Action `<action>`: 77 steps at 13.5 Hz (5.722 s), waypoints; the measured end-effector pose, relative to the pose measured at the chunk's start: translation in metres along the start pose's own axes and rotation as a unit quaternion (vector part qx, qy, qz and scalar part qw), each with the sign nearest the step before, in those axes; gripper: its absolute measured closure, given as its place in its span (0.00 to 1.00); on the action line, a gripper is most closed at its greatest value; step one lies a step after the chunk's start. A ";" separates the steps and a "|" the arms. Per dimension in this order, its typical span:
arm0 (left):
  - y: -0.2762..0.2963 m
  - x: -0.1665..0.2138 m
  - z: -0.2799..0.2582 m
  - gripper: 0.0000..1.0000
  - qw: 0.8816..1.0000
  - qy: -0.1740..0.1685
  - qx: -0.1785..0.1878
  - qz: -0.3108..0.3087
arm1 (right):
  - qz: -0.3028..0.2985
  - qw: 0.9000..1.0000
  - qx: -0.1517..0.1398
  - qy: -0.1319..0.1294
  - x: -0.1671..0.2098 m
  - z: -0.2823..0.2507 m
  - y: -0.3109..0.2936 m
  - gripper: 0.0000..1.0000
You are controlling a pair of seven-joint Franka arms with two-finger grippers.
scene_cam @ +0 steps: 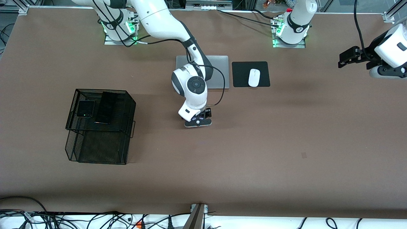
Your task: Place phones with both arms
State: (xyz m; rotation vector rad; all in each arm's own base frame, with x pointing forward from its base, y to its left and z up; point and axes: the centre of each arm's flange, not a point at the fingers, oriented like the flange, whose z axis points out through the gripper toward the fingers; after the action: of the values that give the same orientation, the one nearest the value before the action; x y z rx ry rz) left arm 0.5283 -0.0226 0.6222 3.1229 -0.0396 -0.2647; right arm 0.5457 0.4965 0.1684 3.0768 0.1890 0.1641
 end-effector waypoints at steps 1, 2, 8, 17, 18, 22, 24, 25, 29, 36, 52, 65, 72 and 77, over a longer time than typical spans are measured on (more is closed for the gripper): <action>0.000 -0.002 -0.001 0.00 1.000 0.002 0.000 -0.001 | -0.001 1.000 0.001 0.003 0.000 0.002 -0.001 0.00; -0.001 -0.002 0.000 0.00 1.000 0.002 0.000 -0.001 | -0.002 1.000 0.001 0.005 -0.001 0.003 -0.002 0.01; -0.007 0.003 0.006 0.00 1.000 0.001 -0.001 -0.007 | 0.017 0.999 -0.012 0.027 0.026 -0.023 0.024 0.15; -0.005 0.002 0.006 0.00 1.000 -0.001 -0.001 -0.005 | 0.036 0.999 -0.036 -0.017 0.129 -0.223 0.348 0.15; -0.004 0.002 0.006 0.00 1.000 -0.003 -0.001 -0.004 | 0.037 0.998 -0.037 -0.025 0.131 -0.215 0.381 0.15; -0.001 0.001 0.007 0.00 1.000 -0.005 0.000 -0.002 | 0.050 0.997 0.019 -0.056 0.130 -0.158 0.476 0.15; -0.001 0.001 0.007 0.00 1.000 -0.005 0.000 -0.002 | 0.053 0.996 0.016 -0.067 0.129 -0.129 0.485 0.15; -0.001 0.001 0.007 0.00 1.000 -0.005 0.000 -0.002 | 0.054 0.996 0.013 -0.071 0.128 -0.117 0.484 0.15; -0.001 0.001 0.007 0.00 1.000 -0.005 0.000 -0.002 | 0.078 0.994 0.026 -0.075 0.119 -0.076 0.488 0.15; -0.001 0.001 0.007 0.00 1.000 -0.005 0.000 -0.002 | 0.102 0.988 0.054 -0.106 0.099 -0.038 0.485 0.15; -0.001 0.000 0.006 0.00 1.000 -0.005 0.000 -0.002 | 0.124 0.973 0.105 -0.165 0.088 -0.253 0.554 0.01; -0.002 -0.001 0.006 0.00 1.000 -0.007 0.000 -0.002 | 0.115 0.972 0.072 -0.194 0.060 -0.325 0.590 0.00; -0.002 -0.001 0.006 0.00 1.000 -0.007 0.000 -0.002 | 0.083 0.977 0.045 -0.192 0.070 -0.338 0.580 0.00; -0.002 -0.001 0.006 0.00 1.000 -0.007 0.000 -0.002 | 0.085 0.987 0.023 -0.131 0.060 -0.349 0.577 0.01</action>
State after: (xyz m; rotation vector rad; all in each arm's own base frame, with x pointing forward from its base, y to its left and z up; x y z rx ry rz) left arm 0.5267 -0.0208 0.6167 3.1211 -0.0331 -0.2869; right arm 0.6354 -0.0513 0.5567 3.1151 -0.0837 -0.2420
